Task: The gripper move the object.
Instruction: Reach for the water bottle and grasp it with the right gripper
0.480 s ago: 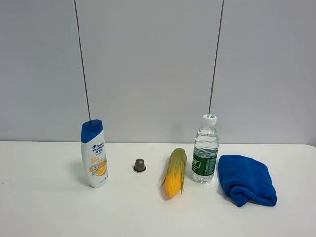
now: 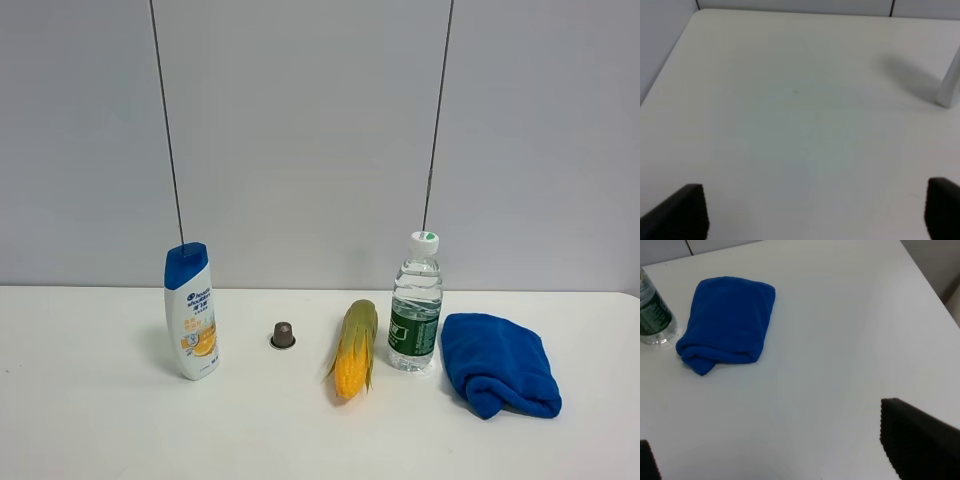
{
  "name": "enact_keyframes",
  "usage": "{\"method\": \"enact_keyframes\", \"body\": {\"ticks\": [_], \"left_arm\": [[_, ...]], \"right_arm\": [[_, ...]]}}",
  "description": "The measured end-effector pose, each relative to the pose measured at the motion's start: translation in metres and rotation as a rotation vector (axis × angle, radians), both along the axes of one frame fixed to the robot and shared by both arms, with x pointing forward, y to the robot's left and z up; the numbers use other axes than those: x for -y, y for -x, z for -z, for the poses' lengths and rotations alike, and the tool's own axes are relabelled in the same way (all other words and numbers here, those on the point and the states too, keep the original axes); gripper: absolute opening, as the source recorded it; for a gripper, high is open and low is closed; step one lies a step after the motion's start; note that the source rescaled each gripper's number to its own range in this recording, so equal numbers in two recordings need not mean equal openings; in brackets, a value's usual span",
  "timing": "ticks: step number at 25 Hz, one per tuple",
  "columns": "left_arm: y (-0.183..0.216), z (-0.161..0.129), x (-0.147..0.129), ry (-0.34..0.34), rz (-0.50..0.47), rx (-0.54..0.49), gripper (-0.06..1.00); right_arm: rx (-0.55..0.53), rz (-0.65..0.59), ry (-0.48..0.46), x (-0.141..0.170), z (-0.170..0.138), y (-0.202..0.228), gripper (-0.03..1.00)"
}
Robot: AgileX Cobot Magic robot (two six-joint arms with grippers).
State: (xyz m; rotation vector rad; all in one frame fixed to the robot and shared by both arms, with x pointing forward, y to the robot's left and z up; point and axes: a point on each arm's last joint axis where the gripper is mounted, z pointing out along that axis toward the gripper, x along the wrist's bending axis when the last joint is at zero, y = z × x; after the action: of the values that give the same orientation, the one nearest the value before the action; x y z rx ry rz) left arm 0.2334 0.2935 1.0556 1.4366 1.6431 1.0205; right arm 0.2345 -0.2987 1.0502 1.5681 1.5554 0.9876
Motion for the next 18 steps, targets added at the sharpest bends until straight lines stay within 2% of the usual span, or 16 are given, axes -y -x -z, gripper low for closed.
{"method": "enact_keyframes", "body": {"ticks": [18], "left_arm": [[0.0000, 0.0000, 0.0000, 0.000, 0.000, 0.000, 1.00]], "right_arm": [[0.000, 0.000, 0.000, 0.0000, 0.0000, 0.0000, 0.80]]}}
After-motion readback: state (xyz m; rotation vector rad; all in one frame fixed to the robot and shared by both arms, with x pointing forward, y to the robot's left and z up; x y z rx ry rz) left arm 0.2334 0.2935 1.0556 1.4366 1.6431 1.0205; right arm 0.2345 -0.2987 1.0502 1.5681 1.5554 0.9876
